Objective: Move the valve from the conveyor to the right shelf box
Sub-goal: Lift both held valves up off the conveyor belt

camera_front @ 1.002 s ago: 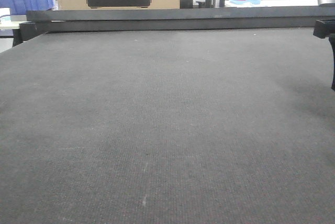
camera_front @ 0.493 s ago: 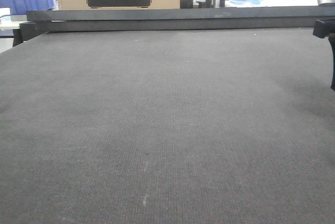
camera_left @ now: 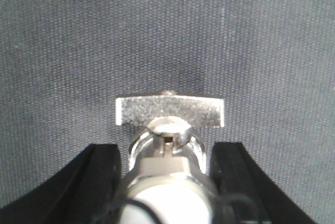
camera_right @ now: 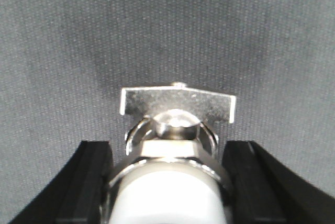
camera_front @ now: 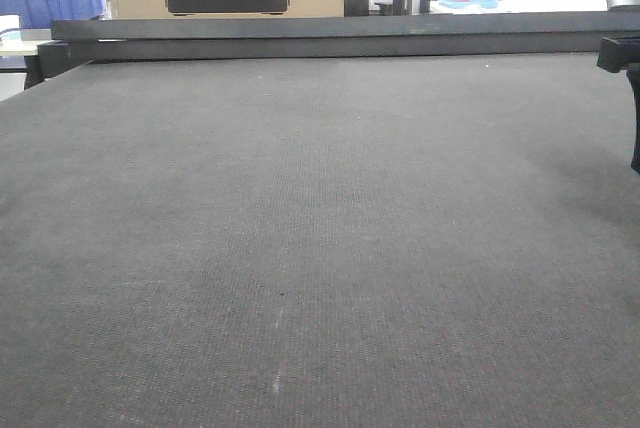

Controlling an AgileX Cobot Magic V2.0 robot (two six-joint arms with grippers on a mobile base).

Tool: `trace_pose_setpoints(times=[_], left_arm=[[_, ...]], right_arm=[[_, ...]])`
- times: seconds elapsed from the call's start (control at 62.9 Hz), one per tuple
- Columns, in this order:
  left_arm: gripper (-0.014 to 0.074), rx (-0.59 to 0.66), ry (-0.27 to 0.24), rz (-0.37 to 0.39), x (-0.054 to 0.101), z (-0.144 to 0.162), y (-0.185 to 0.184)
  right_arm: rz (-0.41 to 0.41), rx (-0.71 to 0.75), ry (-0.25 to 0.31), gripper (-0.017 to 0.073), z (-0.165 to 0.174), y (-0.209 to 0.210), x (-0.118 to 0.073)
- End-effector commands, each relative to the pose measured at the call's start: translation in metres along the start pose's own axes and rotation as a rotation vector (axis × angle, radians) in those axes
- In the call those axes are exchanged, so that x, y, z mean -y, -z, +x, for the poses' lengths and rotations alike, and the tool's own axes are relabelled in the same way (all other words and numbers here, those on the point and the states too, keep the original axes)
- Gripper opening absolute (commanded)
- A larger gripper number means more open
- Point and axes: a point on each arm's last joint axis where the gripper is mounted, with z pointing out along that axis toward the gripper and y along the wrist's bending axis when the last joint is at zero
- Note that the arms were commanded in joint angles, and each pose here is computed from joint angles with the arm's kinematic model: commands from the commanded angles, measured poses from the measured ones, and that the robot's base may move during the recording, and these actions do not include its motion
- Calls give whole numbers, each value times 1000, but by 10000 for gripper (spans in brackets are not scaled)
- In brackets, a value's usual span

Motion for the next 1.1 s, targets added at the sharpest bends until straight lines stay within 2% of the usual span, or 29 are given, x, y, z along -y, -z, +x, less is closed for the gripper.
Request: trace_pose_setpoints(times=[0.0, 0.127, 0.223, 0.445, 0.541, 0.668, 0.732, 0.891, 0.97, 1.081], left_arm=[[-110, -1, 11, 1, -1, 0, 2], [-111, 12, 12, 0, -1, 0, 9], [-111, 76, 5, -1, -1, 0, 25], [-111, 365, 5, 7, 1, 10, 86], [-111, 501, 6, 10, 1, 19, 114], [-111, 631, -42, 20, 8, 35, 145], [-111, 693, -76, 30, 13, 42, 157], [-111, 866, -108, 82, 26, 67, 175], [-111, 895, -105, 114, 29, 83, 177], [-111, 900, -80, 118, 26, 105, 169]], right_arm=[[-21, 46, -11, -166, -4, 2, -1], [-25, 105, -29, -166, -1, 16, -2], [-31, 182, -23, -166, 5, 36, -3], [-37, 472, 1, -166, 23, 93, -5], [-29, 599, 31, -166, 31, 115, -6], [29, 705, 64, -166, 40, 135, -2], [51, 733, 74, -166, 46, 138, 0], [61, 816, 84, -166, 66, 139, 2], [59, 848, 85, -166, 78, 133, 3], [55, 892, 86, -166, 96, 132, 5]])
